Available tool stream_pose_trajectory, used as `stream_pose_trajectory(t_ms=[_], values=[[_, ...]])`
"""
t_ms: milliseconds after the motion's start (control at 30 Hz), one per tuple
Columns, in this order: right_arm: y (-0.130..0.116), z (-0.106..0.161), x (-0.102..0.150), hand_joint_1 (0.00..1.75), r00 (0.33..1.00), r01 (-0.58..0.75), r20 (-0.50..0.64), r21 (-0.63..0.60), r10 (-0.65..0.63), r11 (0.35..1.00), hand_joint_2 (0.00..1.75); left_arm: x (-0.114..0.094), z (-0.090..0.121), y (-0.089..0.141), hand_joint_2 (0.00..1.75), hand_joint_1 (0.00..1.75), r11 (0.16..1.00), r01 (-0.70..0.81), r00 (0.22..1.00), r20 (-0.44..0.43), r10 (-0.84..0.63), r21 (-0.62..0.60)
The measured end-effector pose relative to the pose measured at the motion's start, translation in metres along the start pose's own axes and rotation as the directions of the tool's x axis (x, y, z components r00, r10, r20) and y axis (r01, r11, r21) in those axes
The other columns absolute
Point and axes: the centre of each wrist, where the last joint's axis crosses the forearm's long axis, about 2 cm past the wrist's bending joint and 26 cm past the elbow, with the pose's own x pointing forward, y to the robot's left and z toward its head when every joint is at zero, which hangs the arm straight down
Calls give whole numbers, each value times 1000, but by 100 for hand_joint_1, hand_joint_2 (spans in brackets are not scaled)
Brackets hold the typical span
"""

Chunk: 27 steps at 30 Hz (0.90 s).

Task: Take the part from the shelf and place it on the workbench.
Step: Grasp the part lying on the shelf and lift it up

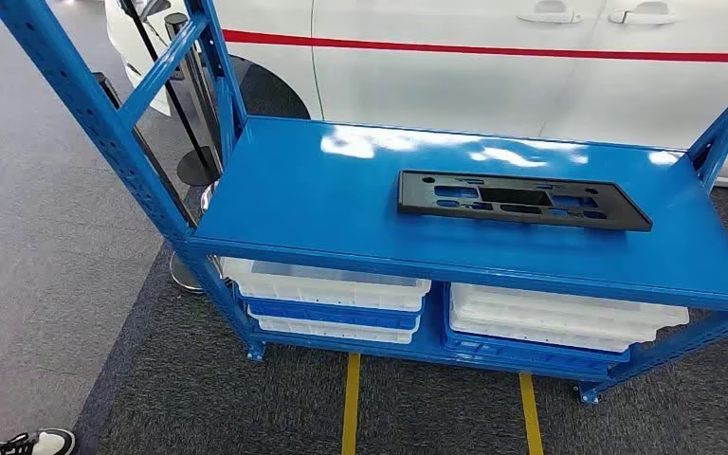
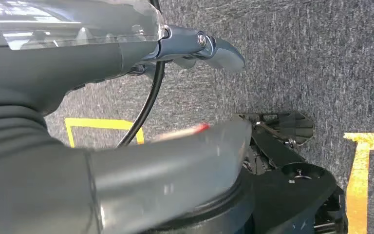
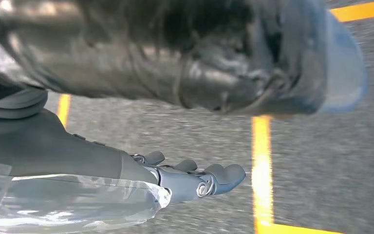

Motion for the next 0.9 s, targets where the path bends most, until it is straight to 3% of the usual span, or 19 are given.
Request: stream_pose_trajectory(t_ms=[167,500,900], values=[[-14,-5,13,0,995,40,90,-12,-39,999,0,-2,2,-1,0,0,1000,-8,1000,-9,8,8],[-75,-8,58,0,943,142,314,-89,-108,986,0,-6,3,-1,0,0,999,-35,999,-16,35,25],[-142,12,139,0,774,92,633,-133,13,987,0,-13,5,-1,0,0,998,-52,998,-31,53,43]])
